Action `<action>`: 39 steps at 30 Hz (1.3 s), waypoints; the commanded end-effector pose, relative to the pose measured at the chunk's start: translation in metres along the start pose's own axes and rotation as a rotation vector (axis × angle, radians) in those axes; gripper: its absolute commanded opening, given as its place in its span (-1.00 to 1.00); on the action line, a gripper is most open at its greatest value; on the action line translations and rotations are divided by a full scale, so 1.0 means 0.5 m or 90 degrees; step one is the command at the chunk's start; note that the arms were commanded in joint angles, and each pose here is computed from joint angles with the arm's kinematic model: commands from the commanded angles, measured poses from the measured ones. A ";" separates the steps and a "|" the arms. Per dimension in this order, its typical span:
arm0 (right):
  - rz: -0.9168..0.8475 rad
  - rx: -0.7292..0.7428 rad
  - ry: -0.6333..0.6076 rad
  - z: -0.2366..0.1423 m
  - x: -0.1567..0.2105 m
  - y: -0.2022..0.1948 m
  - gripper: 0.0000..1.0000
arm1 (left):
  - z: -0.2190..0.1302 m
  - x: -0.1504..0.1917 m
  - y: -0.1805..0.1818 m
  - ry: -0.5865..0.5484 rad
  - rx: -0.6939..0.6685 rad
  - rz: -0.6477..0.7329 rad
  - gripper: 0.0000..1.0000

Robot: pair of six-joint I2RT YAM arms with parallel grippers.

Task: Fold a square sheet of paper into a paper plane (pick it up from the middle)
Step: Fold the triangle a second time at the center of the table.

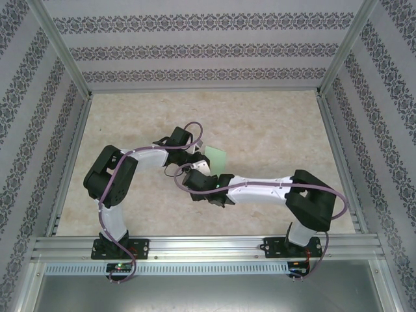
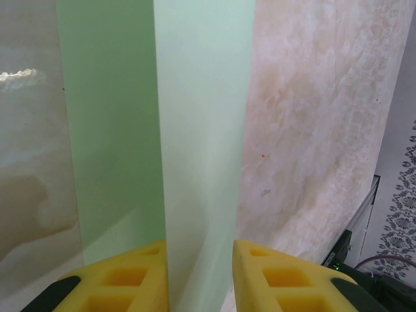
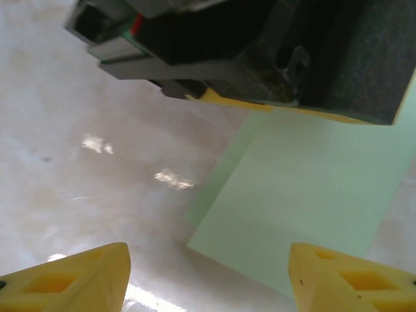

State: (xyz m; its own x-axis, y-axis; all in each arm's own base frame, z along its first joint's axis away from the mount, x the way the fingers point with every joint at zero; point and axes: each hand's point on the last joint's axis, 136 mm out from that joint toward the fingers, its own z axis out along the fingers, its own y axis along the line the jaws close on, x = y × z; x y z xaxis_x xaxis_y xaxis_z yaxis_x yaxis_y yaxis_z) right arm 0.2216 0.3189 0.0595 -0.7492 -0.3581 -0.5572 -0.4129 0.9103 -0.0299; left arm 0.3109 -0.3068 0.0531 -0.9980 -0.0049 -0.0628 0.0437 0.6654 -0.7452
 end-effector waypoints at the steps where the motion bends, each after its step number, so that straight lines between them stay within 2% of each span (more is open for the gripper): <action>1: -0.040 0.073 -0.002 0.007 0.003 -0.022 0.27 | -0.002 -0.012 -0.016 -0.008 0.016 0.008 -0.41; 6: -0.037 0.077 -0.007 0.019 0.003 -0.015 0.25 | -0.004 -0.011 -0.014 -0.009 0.013 0.010 -0.41; 12: -0.047 0.091 -0.004 0.026 0.002 -0.012 0.12 | -0.003 -0.010 -0.014 -0.009 0.012 0.008 -0.41; 23: -0.025 0.069 -0.025 0.003 0.011 -0.027 -0.31 | -0.005 -0.012 -0.010 -0.012 0.001 0.011 -0.41; 25: -0.025 0.067 -0.023 0.002 0.012 -0.027 -0.46 | -0.005 -0.012 -0.008 -0.011 -0.001 0.012 -0.41; 29: -0.023 0.067 -0.024 0.000 0.008 -0.028 -0.51 | -0.006 -0.010 -0.007 -0.011 -0.006 0.014 -0.41; 39: -0.013 0.033 -0.021 -0.004 0.002 -0.025 -0.89 | -0.009 -0.013 -0.006 -0.014 -0.013 0.016 -0.41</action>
State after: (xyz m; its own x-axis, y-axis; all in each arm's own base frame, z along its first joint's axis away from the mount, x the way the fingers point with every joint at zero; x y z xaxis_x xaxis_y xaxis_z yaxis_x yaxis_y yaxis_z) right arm 0.2242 0.3069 0.0566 -0.7213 -0.3870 -0.5744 -0.3963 0.9108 -0.1161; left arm 0.3127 -0.3038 0.0502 -0.9977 -0.0161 -0.0664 0.0377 0.6811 -0.7313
